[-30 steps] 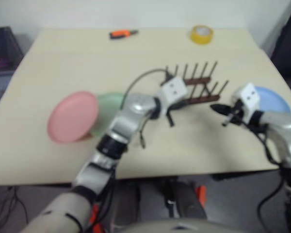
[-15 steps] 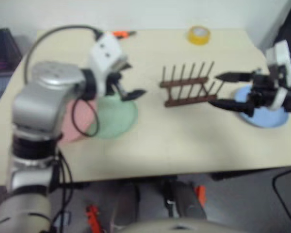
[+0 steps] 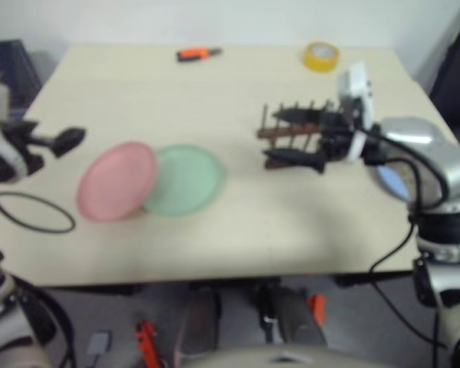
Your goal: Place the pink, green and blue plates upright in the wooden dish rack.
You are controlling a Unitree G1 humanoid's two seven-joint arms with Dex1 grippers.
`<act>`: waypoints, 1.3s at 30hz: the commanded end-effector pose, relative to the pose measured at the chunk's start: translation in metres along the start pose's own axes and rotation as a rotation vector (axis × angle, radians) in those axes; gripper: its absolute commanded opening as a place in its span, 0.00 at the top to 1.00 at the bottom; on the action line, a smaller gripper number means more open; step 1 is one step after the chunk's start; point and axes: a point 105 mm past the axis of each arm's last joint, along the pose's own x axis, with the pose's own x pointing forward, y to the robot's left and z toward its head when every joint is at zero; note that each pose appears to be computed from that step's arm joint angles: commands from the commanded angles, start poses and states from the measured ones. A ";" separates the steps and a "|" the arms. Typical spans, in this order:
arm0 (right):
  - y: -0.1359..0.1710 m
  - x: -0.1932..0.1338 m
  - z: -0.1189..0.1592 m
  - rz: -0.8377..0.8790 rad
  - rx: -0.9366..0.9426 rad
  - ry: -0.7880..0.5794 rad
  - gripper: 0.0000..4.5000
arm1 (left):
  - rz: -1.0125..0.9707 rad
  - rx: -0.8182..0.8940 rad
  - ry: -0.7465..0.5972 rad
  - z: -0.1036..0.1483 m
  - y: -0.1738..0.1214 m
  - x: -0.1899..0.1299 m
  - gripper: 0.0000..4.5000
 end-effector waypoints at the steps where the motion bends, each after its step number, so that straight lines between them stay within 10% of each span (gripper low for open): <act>1: 0.003 0.003 0.012 0.031 -0.053 -0.017 0.01 | 0.112 -0.078 0.009 -0.014 0.021 -0.009 0.00; 8: 0.007 0.011 0.009 0.074 -0.053 -0.004 0.01 | 0.139 -0.221 0.151 -0.084 0.023 0.010 0.00; 26: 0.009 0.007 0.012 0.071 -0.070 0.013 0.01 | 0.012 -0.379 0.213 -0.114 -0.018 0.046 0.00; 39: 0.010 0.006 0.012 0.063 -0.080 0.022 0.00 | 0.008 -0.366 0.193 -0.105 -0.018 0.046 0.92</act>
